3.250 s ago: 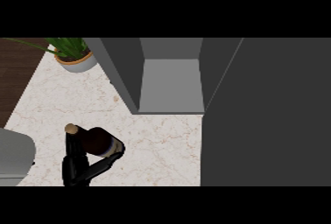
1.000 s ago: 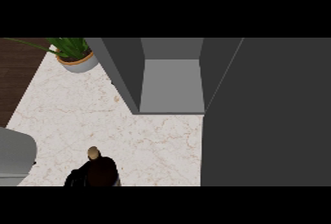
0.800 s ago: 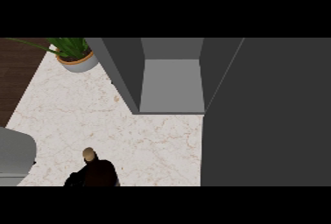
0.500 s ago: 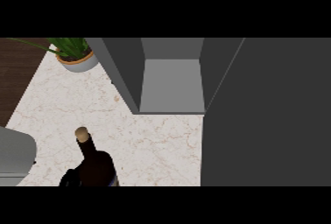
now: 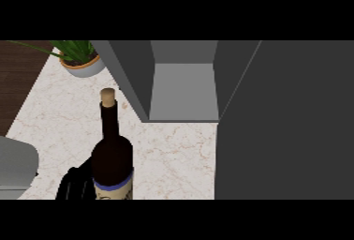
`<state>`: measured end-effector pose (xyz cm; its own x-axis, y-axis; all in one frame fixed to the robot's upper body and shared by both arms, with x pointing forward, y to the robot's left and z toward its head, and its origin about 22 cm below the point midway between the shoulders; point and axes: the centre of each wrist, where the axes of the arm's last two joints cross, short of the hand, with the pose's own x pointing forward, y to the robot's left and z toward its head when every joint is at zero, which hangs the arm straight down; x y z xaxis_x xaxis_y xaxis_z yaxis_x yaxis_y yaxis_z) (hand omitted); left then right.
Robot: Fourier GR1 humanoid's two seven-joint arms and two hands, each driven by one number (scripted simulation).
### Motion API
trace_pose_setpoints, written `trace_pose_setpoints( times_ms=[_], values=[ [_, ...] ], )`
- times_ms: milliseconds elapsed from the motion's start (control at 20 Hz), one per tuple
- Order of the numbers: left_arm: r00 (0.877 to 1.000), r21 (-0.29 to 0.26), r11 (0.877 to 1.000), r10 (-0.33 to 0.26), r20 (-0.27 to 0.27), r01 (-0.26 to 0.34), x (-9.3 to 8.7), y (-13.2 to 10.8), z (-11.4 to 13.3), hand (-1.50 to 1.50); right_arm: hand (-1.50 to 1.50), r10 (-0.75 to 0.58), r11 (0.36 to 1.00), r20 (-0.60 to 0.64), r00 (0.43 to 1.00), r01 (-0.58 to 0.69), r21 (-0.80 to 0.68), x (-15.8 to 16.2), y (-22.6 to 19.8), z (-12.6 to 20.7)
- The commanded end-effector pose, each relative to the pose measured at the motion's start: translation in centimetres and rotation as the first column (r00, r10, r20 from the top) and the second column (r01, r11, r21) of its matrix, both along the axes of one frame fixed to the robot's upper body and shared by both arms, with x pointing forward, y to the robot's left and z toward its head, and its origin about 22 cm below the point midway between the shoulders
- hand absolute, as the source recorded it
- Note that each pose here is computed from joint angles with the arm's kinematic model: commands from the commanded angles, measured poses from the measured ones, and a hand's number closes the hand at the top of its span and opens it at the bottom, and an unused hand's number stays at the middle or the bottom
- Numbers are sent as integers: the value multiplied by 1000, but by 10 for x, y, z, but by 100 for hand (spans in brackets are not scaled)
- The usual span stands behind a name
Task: Pick up the wine, place it into the cabinet and close the cabinet
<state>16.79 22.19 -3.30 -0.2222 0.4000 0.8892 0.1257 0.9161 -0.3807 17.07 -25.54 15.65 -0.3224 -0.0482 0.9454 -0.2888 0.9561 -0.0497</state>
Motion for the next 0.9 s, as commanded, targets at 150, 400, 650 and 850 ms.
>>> trace_pose_setpoints(
  times_ms=[150, 400, 650, 850],
  values=[
    [1000, -3, 1000, 13, 25, -13, 21, -33, 45, 150, -150, -13, 1000, 4, 1000, 13, -13, 11, 8, -6],
    [1000, 6, 1000, -6, 23, 6, 60, -55, 70, 150, -150, -4, 1000, -6, 1000, 5, 13, 11, -8, -11],
    [999, 43, 999, 32, 41, -33, 91, -86, 91, 150, -150, -9, 1000, -8, 1000, 9, -5, -1, 6, 5],
    [997, 87, 995, 44, 60, -49, 104, -96, 91, 150, -150, -6, 1000, 1, 1000, 6, -1, 5, -3, 3]
  ],
)
